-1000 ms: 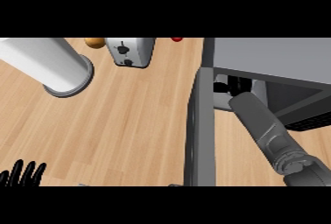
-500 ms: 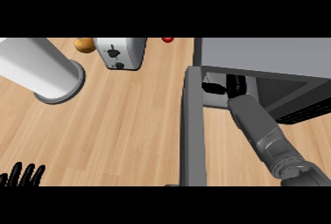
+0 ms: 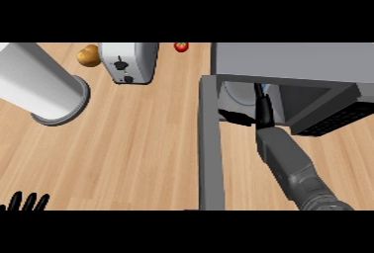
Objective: Pick up the milk, place it into the microwave and close the microwave
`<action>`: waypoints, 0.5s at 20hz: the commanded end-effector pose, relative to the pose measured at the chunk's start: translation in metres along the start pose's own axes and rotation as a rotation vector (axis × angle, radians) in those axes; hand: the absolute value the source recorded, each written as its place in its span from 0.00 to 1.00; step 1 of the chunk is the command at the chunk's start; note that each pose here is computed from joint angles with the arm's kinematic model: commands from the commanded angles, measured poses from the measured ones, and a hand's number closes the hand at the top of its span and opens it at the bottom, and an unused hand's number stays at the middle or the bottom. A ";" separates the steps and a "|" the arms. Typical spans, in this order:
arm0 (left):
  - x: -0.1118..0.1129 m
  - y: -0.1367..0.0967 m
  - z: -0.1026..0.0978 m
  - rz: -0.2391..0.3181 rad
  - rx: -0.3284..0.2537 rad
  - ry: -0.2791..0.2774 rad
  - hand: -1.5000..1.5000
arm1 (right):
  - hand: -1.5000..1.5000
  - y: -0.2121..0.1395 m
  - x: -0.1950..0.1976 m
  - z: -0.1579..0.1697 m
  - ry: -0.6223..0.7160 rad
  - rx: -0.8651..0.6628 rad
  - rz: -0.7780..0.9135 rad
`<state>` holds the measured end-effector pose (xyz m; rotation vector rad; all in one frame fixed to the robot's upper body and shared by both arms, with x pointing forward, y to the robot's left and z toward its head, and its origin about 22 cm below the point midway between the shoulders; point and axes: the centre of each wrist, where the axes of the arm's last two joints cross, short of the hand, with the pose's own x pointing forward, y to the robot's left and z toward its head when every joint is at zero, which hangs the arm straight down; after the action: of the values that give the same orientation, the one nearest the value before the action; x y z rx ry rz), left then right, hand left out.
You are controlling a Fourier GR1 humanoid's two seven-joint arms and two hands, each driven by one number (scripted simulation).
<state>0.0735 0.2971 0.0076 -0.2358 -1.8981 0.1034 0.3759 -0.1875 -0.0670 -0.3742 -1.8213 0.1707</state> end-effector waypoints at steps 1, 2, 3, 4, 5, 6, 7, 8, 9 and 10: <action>0.005 0.006 -0.003 -0.022 0.016 0.015 0.00 | 0.00 0.007 -0.018 0.031 -0.001 0.022 -0.077; 0.012 -0.005 0.008 -0.012 0.012 0.014 0.00 | 0.00 0.002 -0.023 0.036 -0.007 -0.010 -0.081; 0.010 -0.005 0.006 0.000 0.011 0.024 0.00 | 0.00 0.003 -0.020 0.032 -0.008 0.018 -0.101; 0.008 0.004 0.006 -0.015 0.020 0.031 0.00 | 0.00 0.015 -0.019 0.039 -0.021 -0.001 -0.095; 0.007 -0.006 0.004 0.003 0.019 0.020 0.00 | 0.00 0.010 -0.032 0.058 -0.021 0.018 -0.120; 0.007 -0.002 0.016 -0.014 0.019 0.033 0.00 | 0.00 0.005 -0.032 0.055 -0.040 0.018 -0.123; 0.003 0.001 0.007 -0.021 0.021 0.049 0.00 | 0.00 -0.003 -0.035 0.055 -0.047 0.010 -0.162; 0.009 -0.007 0.007 -0.018 0.006 0.053 0.00 | 0.00 0.000 -0.035 0.056 -0.036 0.018 -0.169; 0.008 0.003 0.006 -0.025 0.031 0.044 0.00 | 0.00 0.002 -0.040 0.068 -0.027 0.050 -0.190; 0.005 -0.010 0.004 -0.005 0.020 0.038 0.00 | 0.00 0.007 -0.036 0.064 -0.024 0.049 -0.217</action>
<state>0.0656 0.2957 0.0120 -0.2125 -1.8624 0.1063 0.3351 -0.1898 -0.1101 -0.2308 -1.8349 0.0983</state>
